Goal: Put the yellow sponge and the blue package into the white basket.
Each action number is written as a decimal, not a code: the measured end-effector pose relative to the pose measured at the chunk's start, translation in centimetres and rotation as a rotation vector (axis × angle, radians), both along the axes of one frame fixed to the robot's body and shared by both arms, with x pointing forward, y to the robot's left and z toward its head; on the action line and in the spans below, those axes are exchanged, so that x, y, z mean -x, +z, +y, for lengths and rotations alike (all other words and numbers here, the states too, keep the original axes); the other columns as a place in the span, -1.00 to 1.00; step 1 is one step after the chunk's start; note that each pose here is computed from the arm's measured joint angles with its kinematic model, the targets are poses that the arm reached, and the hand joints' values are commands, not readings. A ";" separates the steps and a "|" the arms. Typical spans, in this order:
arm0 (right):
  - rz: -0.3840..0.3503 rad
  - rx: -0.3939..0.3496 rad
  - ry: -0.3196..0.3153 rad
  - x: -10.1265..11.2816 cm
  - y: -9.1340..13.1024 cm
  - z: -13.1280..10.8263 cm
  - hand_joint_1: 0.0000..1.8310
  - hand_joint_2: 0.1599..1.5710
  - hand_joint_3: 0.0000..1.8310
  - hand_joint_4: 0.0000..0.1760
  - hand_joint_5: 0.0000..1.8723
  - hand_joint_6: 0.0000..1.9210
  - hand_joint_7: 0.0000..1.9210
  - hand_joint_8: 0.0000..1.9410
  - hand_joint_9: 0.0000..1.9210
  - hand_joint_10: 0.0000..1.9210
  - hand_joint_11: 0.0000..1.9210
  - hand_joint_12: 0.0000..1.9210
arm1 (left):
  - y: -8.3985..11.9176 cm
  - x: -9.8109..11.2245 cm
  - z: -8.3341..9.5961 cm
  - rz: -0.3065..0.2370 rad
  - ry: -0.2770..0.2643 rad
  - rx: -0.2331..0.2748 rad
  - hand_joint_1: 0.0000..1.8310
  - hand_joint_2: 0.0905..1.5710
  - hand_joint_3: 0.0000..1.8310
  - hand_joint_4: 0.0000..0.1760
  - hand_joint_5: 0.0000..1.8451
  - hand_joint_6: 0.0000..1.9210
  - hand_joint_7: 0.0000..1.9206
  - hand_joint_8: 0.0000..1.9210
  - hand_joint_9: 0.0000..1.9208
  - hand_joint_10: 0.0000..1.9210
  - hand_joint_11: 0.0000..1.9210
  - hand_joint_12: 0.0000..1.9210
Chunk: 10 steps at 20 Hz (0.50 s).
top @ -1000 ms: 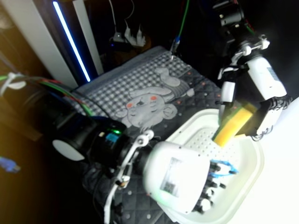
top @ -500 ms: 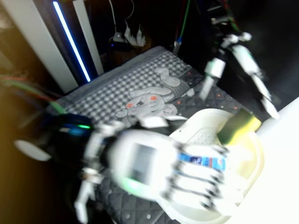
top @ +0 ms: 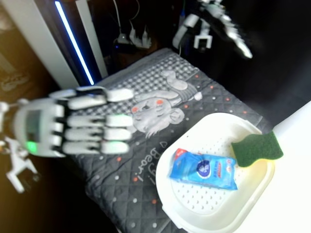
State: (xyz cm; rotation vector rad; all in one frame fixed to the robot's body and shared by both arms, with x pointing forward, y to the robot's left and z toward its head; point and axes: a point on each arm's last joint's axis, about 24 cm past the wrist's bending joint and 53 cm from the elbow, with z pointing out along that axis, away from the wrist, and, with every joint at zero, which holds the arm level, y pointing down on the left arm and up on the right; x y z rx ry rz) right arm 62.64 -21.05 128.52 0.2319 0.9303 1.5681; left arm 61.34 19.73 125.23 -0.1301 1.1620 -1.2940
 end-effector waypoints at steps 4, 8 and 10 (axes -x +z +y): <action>0.009 -0.032 0.007 1.4 -0.6 -0.3 -0.04 0.04 -1.00 1.00 -0.87 -0.98 -1.00 -1.00 -1.00 -1.00 -1.00 -1.00 | -0.3 2.0 2.8 -0.004 0.074 0.031 -0.21 0.21 -0.99 0.76 -1.00 -1.00 -1.00 -1.00 -1.00 -1.00 -1.00 -1.00; 0.039 -0.027 0.010 1.4 -1.6 -0.4 -0.16 0.04 -1.00 0.99 -1.00 -1.00 -1.00 -1.00 -1.00 -1.00 -1.00 -1.00 | -0.3 2.3 3.0 -0.006 0.075 0.042 -0.20 0.25 -0.98 0.84 -1.00 -1.00 -1.00 -1.00 -1.00 -1.00 -1.00 -1.00; 0.050 -0.024 0.005 1.4 -2.0 -0.6 -0.08 0.08 -0.99 0.90 -0.95 -0.98 -1.00 -1.00 -1.00 -1.00 -1.00 -1.00 | -0.5 2.4 2.7 0.002 0.070 0.054 -0.24 0.22 -0.99 0.97 -1.00 -1.00 -1.00 -1.00 -1.00 -1.00 -1.00 -1.00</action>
